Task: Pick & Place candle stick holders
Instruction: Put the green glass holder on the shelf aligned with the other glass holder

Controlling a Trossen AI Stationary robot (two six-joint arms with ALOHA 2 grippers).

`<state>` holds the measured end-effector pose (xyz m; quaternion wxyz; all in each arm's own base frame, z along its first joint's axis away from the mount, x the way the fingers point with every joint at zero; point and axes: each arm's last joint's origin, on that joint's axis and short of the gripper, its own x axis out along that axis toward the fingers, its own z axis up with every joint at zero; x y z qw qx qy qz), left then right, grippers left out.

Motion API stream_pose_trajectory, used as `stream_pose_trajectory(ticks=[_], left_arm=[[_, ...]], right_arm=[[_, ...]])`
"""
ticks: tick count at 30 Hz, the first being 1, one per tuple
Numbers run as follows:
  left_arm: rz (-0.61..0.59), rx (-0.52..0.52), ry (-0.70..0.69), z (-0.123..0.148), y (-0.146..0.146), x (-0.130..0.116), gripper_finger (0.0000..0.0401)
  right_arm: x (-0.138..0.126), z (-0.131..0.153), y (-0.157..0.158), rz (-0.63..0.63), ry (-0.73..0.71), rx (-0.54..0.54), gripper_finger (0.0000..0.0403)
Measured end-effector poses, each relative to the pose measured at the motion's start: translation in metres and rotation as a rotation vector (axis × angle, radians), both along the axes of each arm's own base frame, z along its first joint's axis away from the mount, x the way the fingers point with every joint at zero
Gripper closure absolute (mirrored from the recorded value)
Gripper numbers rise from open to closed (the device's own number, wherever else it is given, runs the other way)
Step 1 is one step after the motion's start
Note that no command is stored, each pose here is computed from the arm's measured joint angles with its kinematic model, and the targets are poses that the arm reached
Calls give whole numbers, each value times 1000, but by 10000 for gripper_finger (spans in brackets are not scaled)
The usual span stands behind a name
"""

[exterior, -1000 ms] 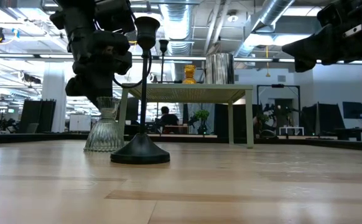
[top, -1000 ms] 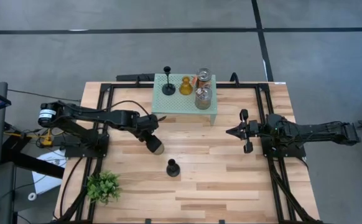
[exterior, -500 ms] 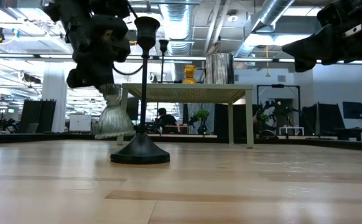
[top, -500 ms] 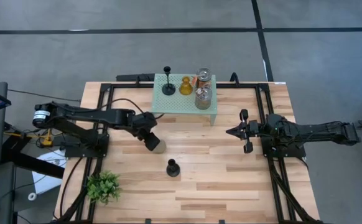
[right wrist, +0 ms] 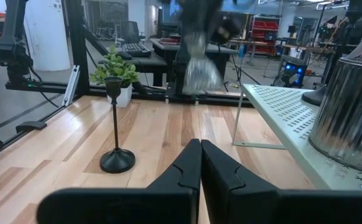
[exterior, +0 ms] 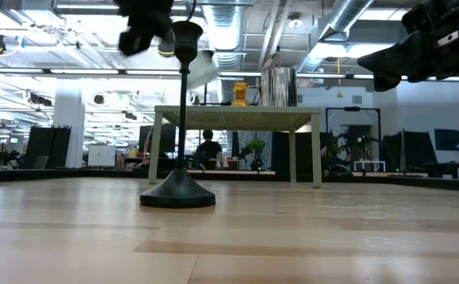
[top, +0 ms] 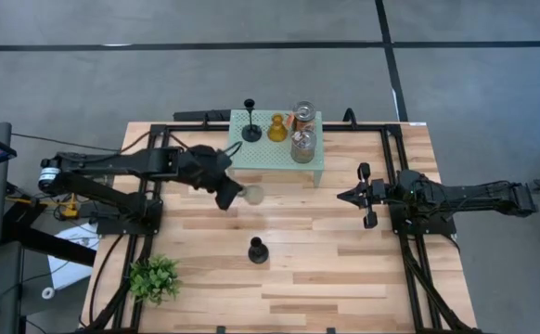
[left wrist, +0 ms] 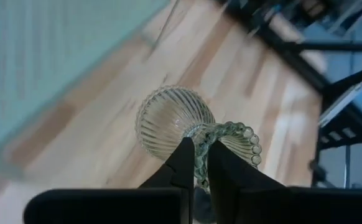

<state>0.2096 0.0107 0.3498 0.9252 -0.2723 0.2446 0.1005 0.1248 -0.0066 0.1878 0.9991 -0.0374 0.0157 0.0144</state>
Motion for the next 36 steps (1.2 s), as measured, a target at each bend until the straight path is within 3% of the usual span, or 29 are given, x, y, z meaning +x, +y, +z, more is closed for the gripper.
stream_pose_trajectory(ticks=[7, 15, 19, 26, 36], left_arm=[[16, 162, 22, 49, 16, 13, 380], [14, 211, 49, 84, 55, 33, 380], [50, 184, 141, 79, 77, 43, 380], [-18, 103, 207, 52, 105, 69, 380], [-32, 125, 192, 51, 110, 76, 380]], right_arm=[[0, 0, 0, 0, -3, 0, 403], [0, 0, 0, -1, -2, 0, 403], [0, 0, 0, -1, -2, 0, 403], [0, 0, 0, -11, -3, 0, 403], [0, 0, -2, -52, -1, -2, 403]])
